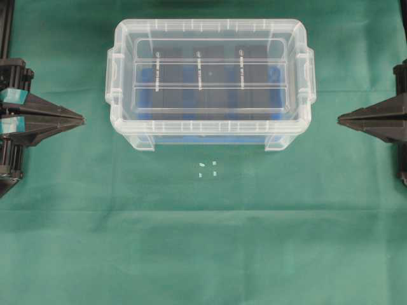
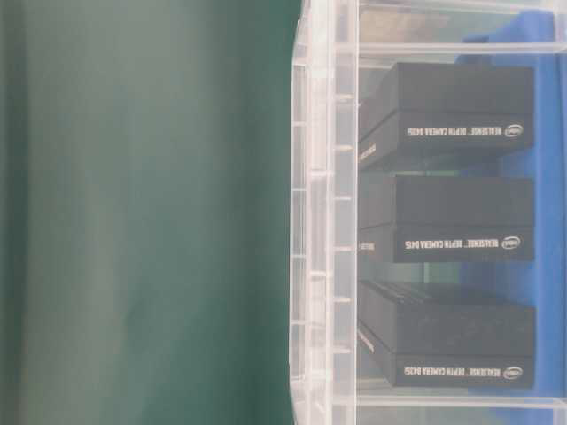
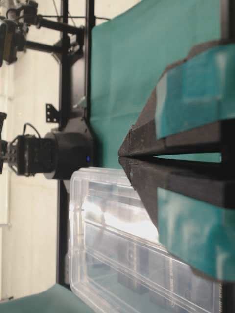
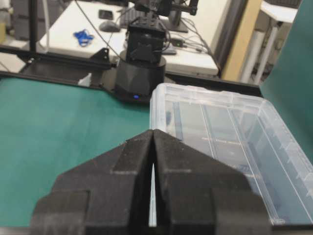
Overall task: Clamp the lid of the box with both arms, then lift and open it.
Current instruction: 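Raise both grippers and rotate them toward the box's short ends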
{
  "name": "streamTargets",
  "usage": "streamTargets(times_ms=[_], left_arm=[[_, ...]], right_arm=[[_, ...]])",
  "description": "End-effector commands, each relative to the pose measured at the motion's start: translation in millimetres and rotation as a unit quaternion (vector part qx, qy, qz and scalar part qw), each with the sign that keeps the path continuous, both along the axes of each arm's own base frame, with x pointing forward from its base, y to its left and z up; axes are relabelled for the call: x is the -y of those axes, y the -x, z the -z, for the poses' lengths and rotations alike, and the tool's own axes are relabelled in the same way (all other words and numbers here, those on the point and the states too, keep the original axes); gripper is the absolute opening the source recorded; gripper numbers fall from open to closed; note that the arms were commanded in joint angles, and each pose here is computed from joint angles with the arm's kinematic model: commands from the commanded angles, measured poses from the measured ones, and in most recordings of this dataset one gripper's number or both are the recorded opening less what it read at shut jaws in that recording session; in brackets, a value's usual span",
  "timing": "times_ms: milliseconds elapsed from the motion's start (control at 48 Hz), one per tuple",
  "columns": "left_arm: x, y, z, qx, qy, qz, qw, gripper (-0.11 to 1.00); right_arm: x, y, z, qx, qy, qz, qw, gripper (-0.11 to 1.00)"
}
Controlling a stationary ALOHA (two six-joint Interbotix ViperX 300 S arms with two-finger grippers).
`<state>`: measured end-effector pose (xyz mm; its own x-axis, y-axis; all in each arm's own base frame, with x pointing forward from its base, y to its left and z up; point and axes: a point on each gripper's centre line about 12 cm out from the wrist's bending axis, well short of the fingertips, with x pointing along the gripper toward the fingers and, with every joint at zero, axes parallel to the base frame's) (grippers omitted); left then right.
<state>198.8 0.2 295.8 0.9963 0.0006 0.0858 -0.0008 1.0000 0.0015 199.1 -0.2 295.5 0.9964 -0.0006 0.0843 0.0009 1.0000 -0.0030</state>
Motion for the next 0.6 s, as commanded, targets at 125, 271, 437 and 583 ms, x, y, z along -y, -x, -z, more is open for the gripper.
streamTargets(times_ms=[125,271,437,583], left_arm=[[2,-4,-7,-0.009,-0.002,0.005,0.9999,0.01],[0,-4,-8,-0.008,-0.003,0.000,1.0000,0.01],[-14,-5,-8,-0.016,-0.002,-0.035,0.9992,0.01],[-32,-4,-8,-0.037,0.000,-0.079,0.9962,0.01]], right_arm=[[1,-7,-4,-0.037,0.002,0.003,0.9993,0.00],[3,-9,-6,-0.051,0.003,0.008,0.9987,0.00],[23,-8,-12,-0.044,0.007,0.055,0.9975,0.00],[43,-7,-16,-0.045,0.010,0.104,0.9935,0.00]])
